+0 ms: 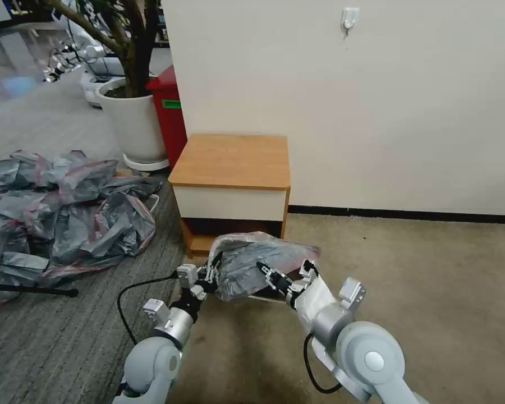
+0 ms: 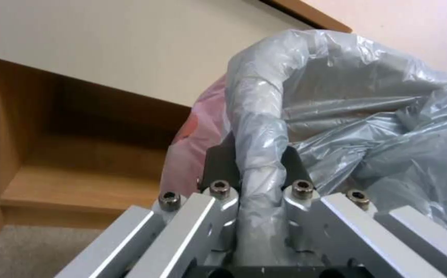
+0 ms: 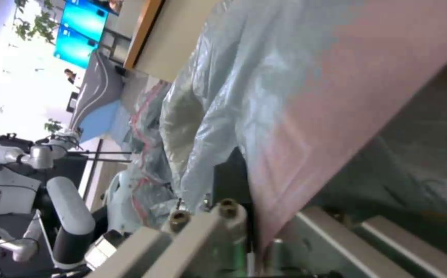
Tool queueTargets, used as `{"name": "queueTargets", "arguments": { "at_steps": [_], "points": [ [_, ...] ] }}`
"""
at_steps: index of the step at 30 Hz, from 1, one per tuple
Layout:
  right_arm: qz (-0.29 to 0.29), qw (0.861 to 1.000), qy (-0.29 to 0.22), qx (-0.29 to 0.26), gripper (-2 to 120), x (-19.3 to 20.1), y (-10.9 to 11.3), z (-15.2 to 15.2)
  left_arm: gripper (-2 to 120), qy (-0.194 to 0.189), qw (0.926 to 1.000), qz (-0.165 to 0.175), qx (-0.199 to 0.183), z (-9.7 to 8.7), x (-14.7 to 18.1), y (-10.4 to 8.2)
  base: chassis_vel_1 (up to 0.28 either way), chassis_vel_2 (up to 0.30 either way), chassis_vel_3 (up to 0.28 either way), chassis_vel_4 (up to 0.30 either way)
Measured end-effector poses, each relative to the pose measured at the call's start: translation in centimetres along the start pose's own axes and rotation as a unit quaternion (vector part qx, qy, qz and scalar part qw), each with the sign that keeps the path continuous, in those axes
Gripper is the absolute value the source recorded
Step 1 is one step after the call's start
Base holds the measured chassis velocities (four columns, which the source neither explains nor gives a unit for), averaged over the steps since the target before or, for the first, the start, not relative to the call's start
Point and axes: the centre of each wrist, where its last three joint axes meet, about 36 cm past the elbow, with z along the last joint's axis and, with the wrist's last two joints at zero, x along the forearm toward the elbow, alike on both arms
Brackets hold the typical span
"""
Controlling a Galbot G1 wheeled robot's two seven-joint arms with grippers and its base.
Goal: Pick up the garbage bag from the table and place it over the trash can.
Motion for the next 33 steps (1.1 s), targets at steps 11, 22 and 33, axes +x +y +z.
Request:
{"name": "queueTargets", "arguments": {
  "at_steps": [11,22,33],
  "points": [
    [-0.003,1.0,-0.015,-0.009,0,0.3,-0.3,0.4,5,0.001,1.0,-0.008,-0.002,0.0,-0.2,0.7,0.0,0.0,0.0,0.0],
    [0.004,1.0,-0.021,-0.009,0,1.4,-0.6,0.4,5,-0.013,0.9989,-0.041,0.022,-0.4,-1.4,1.4,0.0,0.0,0.0,0.0],
    [0.018,0.999,-0.023,-0.013,0,2.2,-1.2,1.0,5,-0.024,0.994,-0.079,0.072,-1.0,-2.1,1.0,0.0,0.0,0.0,0.0]
  ]
}}
